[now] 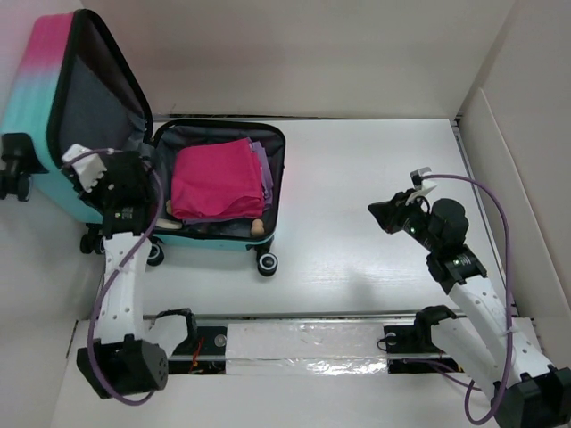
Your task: Pack the luggage
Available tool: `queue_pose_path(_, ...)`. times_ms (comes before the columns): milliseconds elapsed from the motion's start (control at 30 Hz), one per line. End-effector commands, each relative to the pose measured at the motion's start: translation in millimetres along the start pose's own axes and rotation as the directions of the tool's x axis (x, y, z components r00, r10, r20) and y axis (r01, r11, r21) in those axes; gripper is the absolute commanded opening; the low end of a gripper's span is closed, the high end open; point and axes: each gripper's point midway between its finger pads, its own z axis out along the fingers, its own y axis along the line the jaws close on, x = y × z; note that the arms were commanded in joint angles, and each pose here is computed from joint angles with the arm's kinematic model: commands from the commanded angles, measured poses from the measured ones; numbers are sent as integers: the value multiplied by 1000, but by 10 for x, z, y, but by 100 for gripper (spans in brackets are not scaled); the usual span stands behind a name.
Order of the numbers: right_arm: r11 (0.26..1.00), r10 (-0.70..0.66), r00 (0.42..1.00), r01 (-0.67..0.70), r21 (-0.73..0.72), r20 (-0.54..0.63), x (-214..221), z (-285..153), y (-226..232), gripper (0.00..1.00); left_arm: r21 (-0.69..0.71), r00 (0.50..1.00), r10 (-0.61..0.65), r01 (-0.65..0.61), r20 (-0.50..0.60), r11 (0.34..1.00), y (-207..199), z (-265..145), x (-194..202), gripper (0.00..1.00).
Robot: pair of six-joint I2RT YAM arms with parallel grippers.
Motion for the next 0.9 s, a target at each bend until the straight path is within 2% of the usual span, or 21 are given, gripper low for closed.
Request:
queue_pose_path(0,999,-37,997,39,-27,63,-195,33,70,19,325,994,77,-98,77,941,-633,-729,84,0)
queue_pose_path(33,998,-41,997,44,-34,62,-193,37,98,20,396,991,107,-130,80,909,-771,-912,198,0)
queue_pose_path(67,999,-37,998,39,-29,54,-177,59,81,20,373,981,154,-188,118,909,-733,-1004,260,0)
queue_pose_path(133,999,-38,998,39,-29,43,-147,91,98,20,421,955,251,-295,158,858,-802,-1220,552,0)
queue_pose_path(167,999,-34,999,35,-18,36,-126,116,67,20,496,939,281,-344,199,797,-890,-1507,698,0)
queue_pose_path(267,999,-38,999,38,3,19,-81,169,50,20,562,901,342,-433,266,705,-923,-1860,1035,0)
queue_pose_path(300,999,-36,999,36,1,6,-45,193,61,20,622,880,366,-473,302,624,-930,-2126,1195,0)
queue_pose_path(333,999,-37,999,37,16,7,-48,202,31,20,631,861,383,-507,336,587,-932,-2252,1293,0)
queue_pose_path(367,999,-38,999,38,14,4,-41,210,48,20,605,819,422,-573,390,553,-838,-2300,1330,0)
queue_pose_path(400,999,-41,999,41,10,1,-33,222,65,21,663,834,400,-547,380,512,-854,-2543,1481,17)
queue_pose_path(433,999,-39,999,39,27,-3,-18,231,30,21,692,846,385,-526,368,494,-850,-2686,1461,39)
queue_pose_path(467,999,-37,999,37,35,-3,-18,235,16,22,700,849,357,-524,389,486,-829,-2801,1437,68)
queue_pose_path(533,999,-37,999,37,35,-9,0,247,26,23,715,798,374,-595,472,368,-801,-3155,1450,78)
queue_pose_path(567,998,-37,999,37,43,-7,-10,249,14,23,743,791,396,-593,467,309,-835,-3329,1501,84)
queue_pose_path(600,998,-37,999,38,44,-12,2,250,26,23,745,771,414,-611,483,269,-876,-3477,1554,85)
queue_pose_path(633,998,-36,999,36,55,-10,-1,247,9,23,786,798,381,-572,467,236,-898,-3754,1408,85)
queue_pose_path(700,996,-36,999,36,77,1,-20,232,-26,23,797,798,364,-570,479,200,-938,-4003,1304,82)
queue_pose_path(800,995,-31,999,30,94,9,-23,232,-57,19,871,880,295,-440,371,217,-1068,-4233,884,76)
queue_pose_path(833,995,-30,1000,29,95,6,-15,237,-61,17,892,909,271,-383,317,240,-1137,-4218,728,74)
queue_pose_path(867,995,-31,1000,31,97,5,-11,242,-67,15,902,914,297,-354,277,247,-1305,-4057,666,72)
